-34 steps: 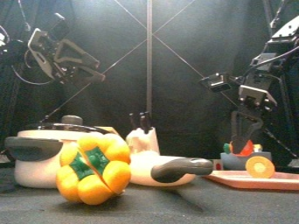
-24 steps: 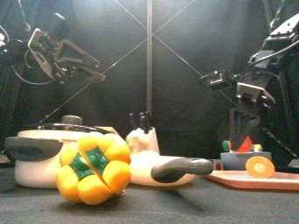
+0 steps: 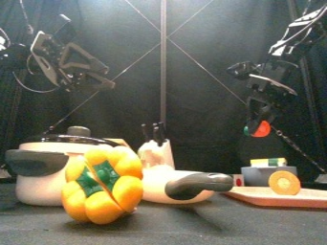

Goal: Place carrot top to right side of knife holder

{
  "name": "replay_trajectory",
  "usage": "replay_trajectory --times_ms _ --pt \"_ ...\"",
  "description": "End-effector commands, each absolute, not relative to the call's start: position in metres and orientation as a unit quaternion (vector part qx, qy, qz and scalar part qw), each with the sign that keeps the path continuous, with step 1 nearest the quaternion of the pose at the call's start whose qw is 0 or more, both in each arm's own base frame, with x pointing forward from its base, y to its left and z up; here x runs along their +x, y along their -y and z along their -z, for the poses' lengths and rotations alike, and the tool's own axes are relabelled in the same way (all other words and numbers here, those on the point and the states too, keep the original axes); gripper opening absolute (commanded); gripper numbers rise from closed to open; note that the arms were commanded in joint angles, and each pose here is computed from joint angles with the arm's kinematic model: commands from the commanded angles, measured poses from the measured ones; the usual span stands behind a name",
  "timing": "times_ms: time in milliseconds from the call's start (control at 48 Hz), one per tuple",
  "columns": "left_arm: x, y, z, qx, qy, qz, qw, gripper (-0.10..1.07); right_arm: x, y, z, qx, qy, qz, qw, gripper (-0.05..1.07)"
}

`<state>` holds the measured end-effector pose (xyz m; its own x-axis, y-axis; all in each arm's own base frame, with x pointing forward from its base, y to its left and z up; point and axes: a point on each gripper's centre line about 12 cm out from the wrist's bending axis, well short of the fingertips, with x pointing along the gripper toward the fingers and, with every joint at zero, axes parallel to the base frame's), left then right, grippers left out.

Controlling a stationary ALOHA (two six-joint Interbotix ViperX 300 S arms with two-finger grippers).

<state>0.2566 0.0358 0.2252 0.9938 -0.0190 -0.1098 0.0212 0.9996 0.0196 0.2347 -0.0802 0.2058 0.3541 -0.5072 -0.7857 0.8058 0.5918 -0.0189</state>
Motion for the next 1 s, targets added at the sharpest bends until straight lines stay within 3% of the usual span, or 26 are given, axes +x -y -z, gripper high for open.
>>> replay_trajectory --times_ms 0,271,979 --pt "0.258 -0.037 -0.231 0.011 -0.043 0.009 0.999 0.92 0.233 0.086 -0.209 0.196 -0.381 0.413 0.804 0.71" --pt "0.258 -0.038 -0.23 0.009 -0.044 0.007 0.999 0.92 0.23 0.096 -0.192 0.207 -0.383 0.413 0.8 0.71" --pt "0.257 -0.038 -0.23 0.009 -0.045 0.005 0.999 0.92 0.256 0.138 -0.186 0.231 -0.349 0.417 0.807 0.71"
